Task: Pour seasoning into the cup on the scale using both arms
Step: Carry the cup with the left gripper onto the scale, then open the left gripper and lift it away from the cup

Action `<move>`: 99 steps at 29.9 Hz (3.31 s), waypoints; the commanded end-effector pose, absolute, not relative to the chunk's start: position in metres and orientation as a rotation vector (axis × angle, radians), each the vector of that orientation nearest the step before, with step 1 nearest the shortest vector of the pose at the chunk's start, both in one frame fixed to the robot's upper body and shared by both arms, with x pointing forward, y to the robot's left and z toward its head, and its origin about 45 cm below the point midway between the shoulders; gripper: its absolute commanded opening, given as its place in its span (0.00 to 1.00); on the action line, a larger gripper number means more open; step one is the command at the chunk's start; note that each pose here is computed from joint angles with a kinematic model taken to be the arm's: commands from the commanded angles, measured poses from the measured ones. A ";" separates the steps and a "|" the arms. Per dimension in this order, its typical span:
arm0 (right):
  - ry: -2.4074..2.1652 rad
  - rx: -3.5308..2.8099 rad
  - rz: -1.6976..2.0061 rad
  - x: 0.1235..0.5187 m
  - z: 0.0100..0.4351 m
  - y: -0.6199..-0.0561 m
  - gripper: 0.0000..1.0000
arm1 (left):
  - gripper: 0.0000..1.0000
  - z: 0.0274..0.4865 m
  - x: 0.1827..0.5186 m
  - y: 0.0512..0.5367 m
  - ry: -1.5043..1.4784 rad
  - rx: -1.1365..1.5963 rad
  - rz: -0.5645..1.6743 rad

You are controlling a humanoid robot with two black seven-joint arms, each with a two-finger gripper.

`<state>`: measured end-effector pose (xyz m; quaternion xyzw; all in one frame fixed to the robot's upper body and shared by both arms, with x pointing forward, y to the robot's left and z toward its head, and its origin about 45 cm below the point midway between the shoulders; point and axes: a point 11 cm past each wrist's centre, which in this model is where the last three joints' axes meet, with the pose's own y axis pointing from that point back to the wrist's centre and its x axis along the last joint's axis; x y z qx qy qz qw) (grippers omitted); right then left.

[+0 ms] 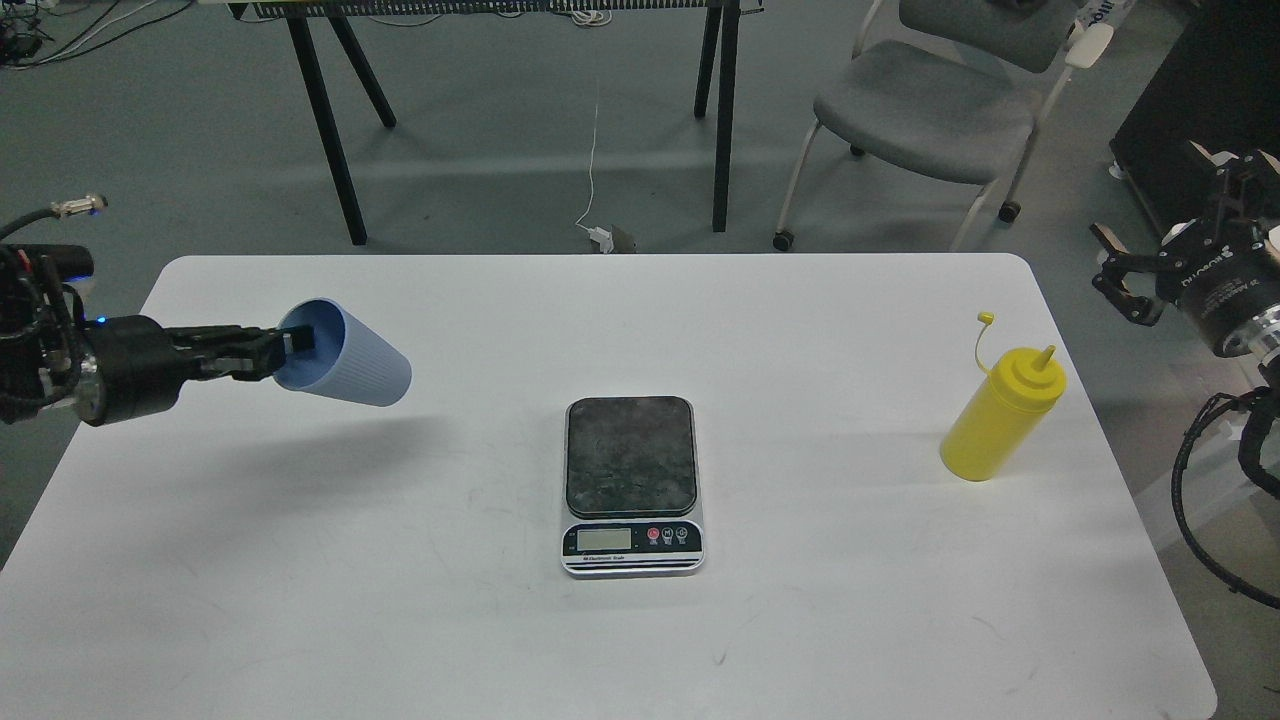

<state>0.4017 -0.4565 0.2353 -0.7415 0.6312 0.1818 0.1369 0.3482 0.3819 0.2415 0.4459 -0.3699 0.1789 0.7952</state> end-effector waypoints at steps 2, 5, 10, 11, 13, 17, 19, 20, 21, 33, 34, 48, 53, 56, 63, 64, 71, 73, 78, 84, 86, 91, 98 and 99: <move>1.838 -2.138 0.529 0.398 0.232 -0.460 1.00 | 0.07 0.241 0.368 0.319 -0.858 0.868 0.261; 1.847 -2.129 0.524 0.396 0.231 -0.463 1.00 | 0.07 0.236 0.370 0.291 -0.854 0.820 0.215; 1.857 -2.128 0.529 0.393 0.228 -0.465 1.00 | 0.08 0.229 0.372 0.250 -0.864 0.763 0.137; 1.858 -2.126 0.531 0.393 0.228 -0.465 1.00 | 0.08 0.228 0.373 0.245 -0.866 0.764 0.121; 1.859 -2.126 0.533 0.392 0.227 -0.466 1.00 | 0.08 0.223 0.375 0.230 -0.874 0.761 0.079; 1.854 -2.126 0.534 0.393 0.227 -0.464 1.00 | 0.08 0.212 0.379 0.203 -0.895 0.774 -0.004; 1.853 -2.128 0.535 0.393 0.226 -0.463 1.00 | 0.08 0.205 0.385 0.191 -0.899 0.781 -0.021; 1.853 -2.128 0.535 0.393 0.226 -0.463 1.00 | 0.08 0.202 0.388 0.187 -0.902 0.788 -0.023; 1.853 -2.128 0.535 0.393 0.226 -0.463 1.00 | 0.08 0.200 0.391 0.184 -0.906 0.793 -0.025; 1.865 -2.111 0.531 0.389 0.222 -0.467 1.00 | 0.09 0.185 0.400 0.148 -0.930 0.817 -0.089; 1.865 -2.110 0.529 0.389 0.223 -0.467 1.00 | 0.09 0.184 0.401 0.150 -0.929 0.827 -0.089; 1.854 -2.109 0.536 0.390 0.221 -0.463 1.00 | 0.12 0.183 0.403 0.156 -0.946 0.865 -0.116; 1.854 -2.109 0.536 0.390 0.221 -0.463 1.00 | 0.15 0.184 0.402 0.155 -0.946 0.859 -0.120; 1.854 -2.109 0.536 0.390 0.221 -0.463 1.00 | 0.20 0.184 0.401 0.152 -0.945 0.855 -0.125; 1.859 -2.108 0.543 0.387 0.218 -0.464 1.00 | 0.36 0.193 0.396 0.146 -0.919 0.825 -0.136; 1.859 -2.108 0.543 0.387 0.218 -0.464 1.00 | 0.37 0.197 0.398 0.145 -0.916 0.819 -0.127; 1.866 -2.108 0.548 0.385 0.216 -0.466 1.00 | 0.71 0.270 0.436 0.162 -0.814 0.663 0.180; 1.869 -2.109 0.544 0.385 0.217 -0.467 1.00 | 0.75 0.291 0.446 0.173 -0.738 0.600 0.273; 1.884 -2.086 0.497 0.383 0.227 -0.478 1.00 | 0.80 0.354 0.478 0.219 -0.555 0.334 0.602; 1.943 -2.048 0.431 0.378 0.247 -0.506 1.00 | 0.80 0.372 0.505 0.328 -0.209 -0.121 1.108; 1.960 -1.983 0.464 0.369 0.246 -0.519 1.00 | 0.80 0.357 0.505 0.359 -0.130 -0.188 1.227; 1.962 -1.836 0.634 0.350 0.231 -0.535 1.00 | 0.80 0.301 0.489 0.401 -0.006 -0.184 1.362; 2.002 -1.784 0.702 0.331 0.211 -0.544 1.00 | 0.80 0.241 0.468 0.431 0.057 -0.068 1.480; 2.005 -1.763 0.715 0.327 0.208 -0.547 1.00 | 0.80 0.239 0.466 0.437 0.053 -0.056 1.494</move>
